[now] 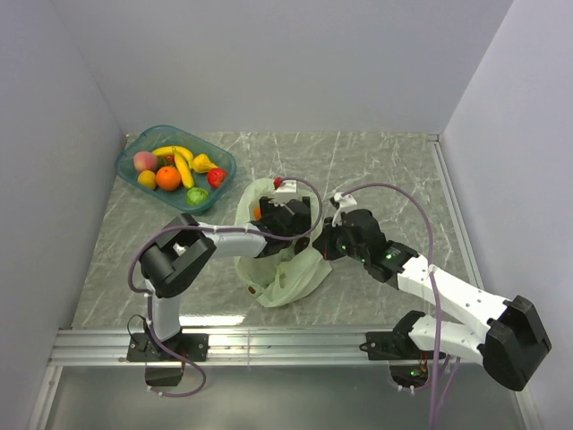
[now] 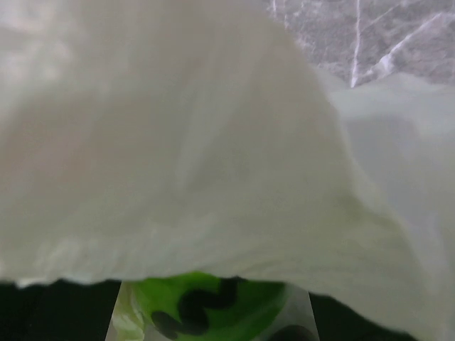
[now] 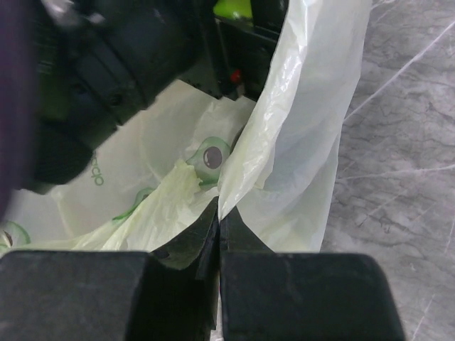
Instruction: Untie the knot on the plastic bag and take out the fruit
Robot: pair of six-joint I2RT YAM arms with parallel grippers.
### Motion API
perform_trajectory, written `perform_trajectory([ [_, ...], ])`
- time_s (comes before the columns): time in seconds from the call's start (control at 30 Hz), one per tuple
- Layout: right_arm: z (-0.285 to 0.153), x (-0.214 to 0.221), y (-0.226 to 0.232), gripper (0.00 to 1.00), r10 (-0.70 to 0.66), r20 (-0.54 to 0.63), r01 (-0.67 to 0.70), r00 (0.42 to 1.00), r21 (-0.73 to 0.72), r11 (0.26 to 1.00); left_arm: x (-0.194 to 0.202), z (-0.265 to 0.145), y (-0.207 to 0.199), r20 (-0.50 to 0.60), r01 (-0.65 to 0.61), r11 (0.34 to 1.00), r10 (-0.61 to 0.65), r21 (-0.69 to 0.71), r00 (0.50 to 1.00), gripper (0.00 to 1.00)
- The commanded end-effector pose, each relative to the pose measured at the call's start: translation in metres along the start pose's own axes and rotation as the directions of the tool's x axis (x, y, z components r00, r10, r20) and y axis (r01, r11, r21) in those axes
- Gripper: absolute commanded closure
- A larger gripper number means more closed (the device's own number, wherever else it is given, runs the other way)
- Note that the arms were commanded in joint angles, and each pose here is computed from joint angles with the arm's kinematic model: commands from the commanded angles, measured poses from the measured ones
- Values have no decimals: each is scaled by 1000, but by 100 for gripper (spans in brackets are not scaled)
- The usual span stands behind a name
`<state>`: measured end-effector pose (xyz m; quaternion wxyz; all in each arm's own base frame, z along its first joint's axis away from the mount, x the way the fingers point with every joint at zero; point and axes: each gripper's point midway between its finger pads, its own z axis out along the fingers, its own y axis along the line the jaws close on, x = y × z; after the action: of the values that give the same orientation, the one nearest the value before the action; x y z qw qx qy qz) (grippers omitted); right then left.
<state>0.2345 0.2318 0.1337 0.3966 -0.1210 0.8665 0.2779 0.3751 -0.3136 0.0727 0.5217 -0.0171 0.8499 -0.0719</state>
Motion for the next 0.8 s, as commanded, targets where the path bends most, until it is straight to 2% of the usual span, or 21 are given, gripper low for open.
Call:
perform_trajectory([
  [0.0,4,-5,6,100,8,22,-7,1000,-28,1000,-7,8,-4,17,22,1000,-22,0,1000,4],
  [0.1,6,-5,7,100,8,21,-7,1000,-28,1000,-1,9,-2,6,18,1000,-17,-6,1000,8],
  [0.2,6,-5,5,100,6,24,-5,1000,-20,1000,-2,6,-2,4,19,1000,-19,2,1000,18],
  [0.23,6,-6,5,100,3,25,-3,1000,-18,1000,-7,3,-4,11,26,1000,-26,12,1000,22],
  [0.27,6,-6,3,100,1,26,-1,1000,-8,1000,-7,1,-2,6,24,1000,-24,11,1000,33],
  [0.33,5,-8,1,100,-6,33,6,999,3,1000,-17,-7,-4,10,38,999,-38,30,999,47],
  [0.57,1,-17,-13,100,-26,67,21,997,86,996,-35,-45,-3,-12,83,989,-82,124,997,61],
  [0.77,-1,-23,-23,100,-33,84,20,996,150,988,-43,-84,-5,-63,85,964,-71,250,995,56],
])
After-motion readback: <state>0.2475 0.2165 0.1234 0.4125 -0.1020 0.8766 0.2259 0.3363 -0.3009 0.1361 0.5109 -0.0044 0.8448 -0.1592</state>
